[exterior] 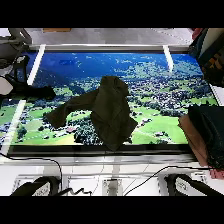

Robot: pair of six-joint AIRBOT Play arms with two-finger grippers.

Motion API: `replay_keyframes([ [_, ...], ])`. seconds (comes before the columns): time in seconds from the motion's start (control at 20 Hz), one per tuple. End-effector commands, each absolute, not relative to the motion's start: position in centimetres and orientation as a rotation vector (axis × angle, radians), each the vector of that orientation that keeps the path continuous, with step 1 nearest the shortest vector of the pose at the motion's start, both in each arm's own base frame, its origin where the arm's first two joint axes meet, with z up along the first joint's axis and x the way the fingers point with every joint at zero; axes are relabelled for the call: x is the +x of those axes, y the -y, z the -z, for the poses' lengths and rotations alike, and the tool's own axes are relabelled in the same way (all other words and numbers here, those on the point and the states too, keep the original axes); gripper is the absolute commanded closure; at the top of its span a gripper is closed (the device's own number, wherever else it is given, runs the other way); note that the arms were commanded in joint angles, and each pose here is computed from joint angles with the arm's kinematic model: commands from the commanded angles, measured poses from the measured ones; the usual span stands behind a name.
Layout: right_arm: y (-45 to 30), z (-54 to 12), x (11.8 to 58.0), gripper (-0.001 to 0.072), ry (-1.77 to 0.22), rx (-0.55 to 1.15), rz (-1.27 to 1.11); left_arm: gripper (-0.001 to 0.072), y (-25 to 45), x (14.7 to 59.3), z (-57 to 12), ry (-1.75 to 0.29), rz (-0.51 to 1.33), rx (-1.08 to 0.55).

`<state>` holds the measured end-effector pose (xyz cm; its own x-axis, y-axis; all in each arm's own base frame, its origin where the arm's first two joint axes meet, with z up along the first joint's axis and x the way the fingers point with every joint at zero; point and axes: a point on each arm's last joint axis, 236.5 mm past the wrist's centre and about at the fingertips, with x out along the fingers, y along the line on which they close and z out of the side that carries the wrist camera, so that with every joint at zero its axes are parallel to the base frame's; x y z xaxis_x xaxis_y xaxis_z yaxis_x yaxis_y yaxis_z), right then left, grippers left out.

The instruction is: Fold the clothes and pants, and hang the long-sleeved shirts on hangers.

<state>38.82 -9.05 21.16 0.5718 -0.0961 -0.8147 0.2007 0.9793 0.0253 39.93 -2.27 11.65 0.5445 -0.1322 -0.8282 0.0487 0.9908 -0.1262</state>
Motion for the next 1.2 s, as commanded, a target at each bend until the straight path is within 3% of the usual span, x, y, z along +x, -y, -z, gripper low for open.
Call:
replay_keyframes([
  [0.0, 9.01, -21.17, 38.82, 0.0689, -0.947, 0.119, 0.173, 0.0173, 2.23, 39.93, -11.68, -0.988, 0.107, -0.092],
  [1.15, 8.52, -21.72, 39.77, 0.0689, -0.904, 0.131, 0.149, 0.0173, 2.23, 39.92, -11.67, -0.989, 0.106, -0.092],
])
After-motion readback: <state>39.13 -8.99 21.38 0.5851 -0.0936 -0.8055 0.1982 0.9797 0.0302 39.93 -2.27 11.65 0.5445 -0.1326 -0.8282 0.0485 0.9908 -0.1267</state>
